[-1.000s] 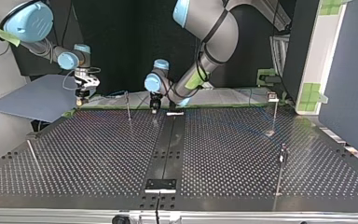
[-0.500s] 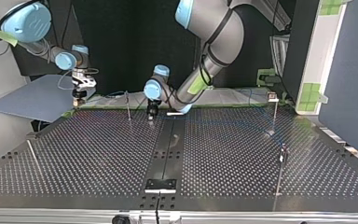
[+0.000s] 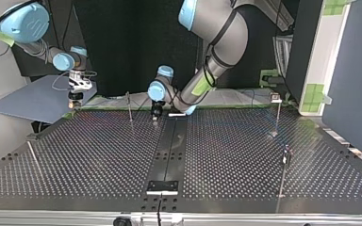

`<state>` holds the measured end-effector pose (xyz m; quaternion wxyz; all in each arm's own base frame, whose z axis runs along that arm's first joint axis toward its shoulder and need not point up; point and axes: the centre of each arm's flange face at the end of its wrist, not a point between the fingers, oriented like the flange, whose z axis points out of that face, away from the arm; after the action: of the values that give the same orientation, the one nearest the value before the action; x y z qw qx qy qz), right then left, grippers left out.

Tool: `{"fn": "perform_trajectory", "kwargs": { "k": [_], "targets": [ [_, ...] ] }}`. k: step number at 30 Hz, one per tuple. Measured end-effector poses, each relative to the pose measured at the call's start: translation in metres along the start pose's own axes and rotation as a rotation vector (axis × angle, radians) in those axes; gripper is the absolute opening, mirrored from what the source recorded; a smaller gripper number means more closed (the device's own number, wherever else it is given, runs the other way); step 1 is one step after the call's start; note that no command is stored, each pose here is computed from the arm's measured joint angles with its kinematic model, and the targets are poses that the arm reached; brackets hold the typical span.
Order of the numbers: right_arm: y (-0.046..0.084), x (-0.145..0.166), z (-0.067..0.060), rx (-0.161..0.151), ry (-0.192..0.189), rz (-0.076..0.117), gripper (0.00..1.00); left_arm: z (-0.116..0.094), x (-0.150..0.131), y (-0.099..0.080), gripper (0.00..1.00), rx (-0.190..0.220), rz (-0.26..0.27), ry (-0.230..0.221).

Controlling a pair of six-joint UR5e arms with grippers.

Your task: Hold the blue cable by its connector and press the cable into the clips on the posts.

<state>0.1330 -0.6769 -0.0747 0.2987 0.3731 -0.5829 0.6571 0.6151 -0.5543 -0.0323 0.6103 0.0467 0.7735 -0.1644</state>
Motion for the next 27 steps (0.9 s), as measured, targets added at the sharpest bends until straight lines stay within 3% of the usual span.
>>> {"fn": "perform_trajectory", "kwargs": {
  "k": [6,7,8,9,11,18,19,20,27],
  "targets": [
    [-0.005,-0.004,0.0,0.008,-0.013,-0.037,0.0,-0.007,0.013,0.001,0.0,0.005,0.017,0.016],
    [-0.006,-0.005,0.0,0.009,-0.015,-0.041,0.0,-0.008,0.016,0.001,0.13,0.007,0.023,0.018],
    [-0.008,-0.006,-0.001,0.011,-0.016,-0.045,0.0,-0.01,0.02,0.001,0.34,0.01,0.033,0.02],
    [-0.009,-0.006,-0.001,0.013,-0.018,-0.047,0.0,-0.012,0.023,0.0,0.34,0.013,0.04,0.02],
    [-0.011,-0.008,-0.001,0.016,-0.021,-0.051,0.0,-0.015,0.029,-0.002,0.54,0.02,0.057,0.018],
    [-0.018,-0.013,-0.002,0.025,-0.03,-0.055,0.0,-0.024,0.037,-0.017,0.63,0.066,0.116,0.02],
    [-0.019,-0.014,-0.002,0.026,-0.03,-0.055,0.0,-0.025,0.038,-0.019,0.86,0.073,0.124,0.022],
    [-0.02,-0.015,-0.002,0.028,-0.032,-0.055,0.0,-0.028,0.039,-0.022,1.0,0.082,0.135,0.027],
    [-0.025,-0.019,-0.003,0.036,-0.035,-0.054,0.0,-0.047,0.051,-0.043,1.0,0.142,0.203,0.088]
  ]
}}
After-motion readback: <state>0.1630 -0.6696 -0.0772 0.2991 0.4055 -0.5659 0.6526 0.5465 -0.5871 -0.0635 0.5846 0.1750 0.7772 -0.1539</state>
